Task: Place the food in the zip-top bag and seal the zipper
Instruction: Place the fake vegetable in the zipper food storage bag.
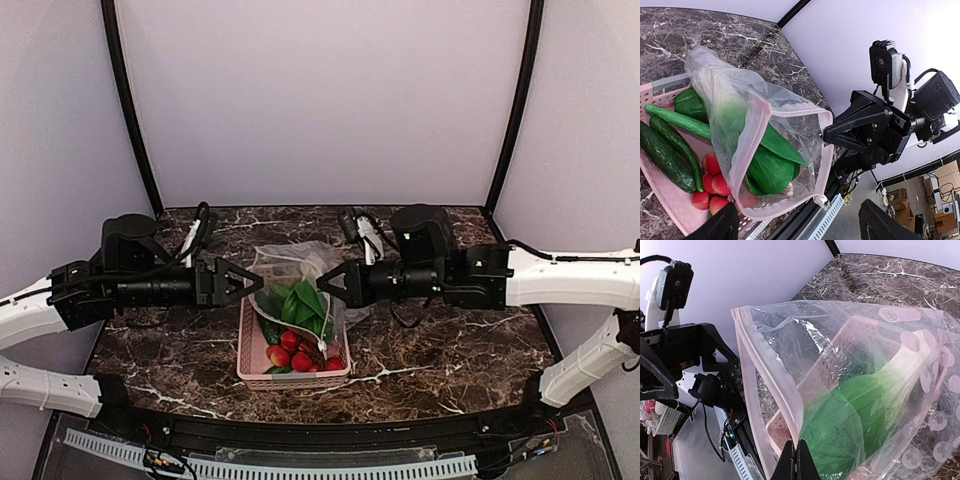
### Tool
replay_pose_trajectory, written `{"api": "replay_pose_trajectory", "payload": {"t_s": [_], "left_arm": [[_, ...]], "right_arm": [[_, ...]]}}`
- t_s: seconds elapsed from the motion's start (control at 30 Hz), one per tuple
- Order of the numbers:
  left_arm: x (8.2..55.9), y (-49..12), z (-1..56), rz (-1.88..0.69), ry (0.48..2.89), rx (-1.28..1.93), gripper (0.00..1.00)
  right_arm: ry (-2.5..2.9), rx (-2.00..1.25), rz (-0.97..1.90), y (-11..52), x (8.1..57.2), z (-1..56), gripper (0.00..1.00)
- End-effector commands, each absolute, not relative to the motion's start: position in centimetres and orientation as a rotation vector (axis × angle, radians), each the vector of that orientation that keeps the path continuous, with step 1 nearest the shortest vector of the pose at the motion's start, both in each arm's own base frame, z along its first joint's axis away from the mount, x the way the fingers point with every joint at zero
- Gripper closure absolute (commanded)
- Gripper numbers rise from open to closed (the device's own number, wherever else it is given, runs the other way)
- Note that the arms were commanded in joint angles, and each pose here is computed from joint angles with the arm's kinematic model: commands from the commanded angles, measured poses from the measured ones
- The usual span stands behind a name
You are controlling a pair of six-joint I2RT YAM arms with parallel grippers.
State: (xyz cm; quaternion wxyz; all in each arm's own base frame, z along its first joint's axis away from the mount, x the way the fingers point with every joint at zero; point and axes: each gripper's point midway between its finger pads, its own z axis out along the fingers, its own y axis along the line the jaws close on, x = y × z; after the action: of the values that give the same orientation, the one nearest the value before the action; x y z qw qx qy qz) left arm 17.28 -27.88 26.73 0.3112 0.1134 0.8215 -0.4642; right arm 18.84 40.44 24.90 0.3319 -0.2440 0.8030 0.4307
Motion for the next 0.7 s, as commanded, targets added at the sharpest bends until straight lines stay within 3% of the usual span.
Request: {"api": "replay_pose_trajectory", "payload": {"t_s": [0.0, 0.17, 0.47, 0.67], "left_arm": [[17.2, -27.7, 27.7, -1.216, 2.136, 0.337, 0.14], [17.6, -28.3, 28.8, -1.187, 2.136, 0.380, 0.11], [18.3, -28.3, 29.4, -1.194, 2.114, 0.372, 0.06], [18.6, -28.3, 28.1, -1.194, 2.142, 0.356, 0.02]], "right_arm": [[2.018, -0.588, 1.083, 40.2, 20.4, 28.4, 1.00], [2.027, -0.538, 0.961, 39.2, 21.9, 29.4, 1.00], [1.852, -0.393, 0.836, 33.6, 24.4, 37.8, 1.00], [1.906, -0.303, 0.784, 31.4, 25.3, 35.5, 1.00]]}}
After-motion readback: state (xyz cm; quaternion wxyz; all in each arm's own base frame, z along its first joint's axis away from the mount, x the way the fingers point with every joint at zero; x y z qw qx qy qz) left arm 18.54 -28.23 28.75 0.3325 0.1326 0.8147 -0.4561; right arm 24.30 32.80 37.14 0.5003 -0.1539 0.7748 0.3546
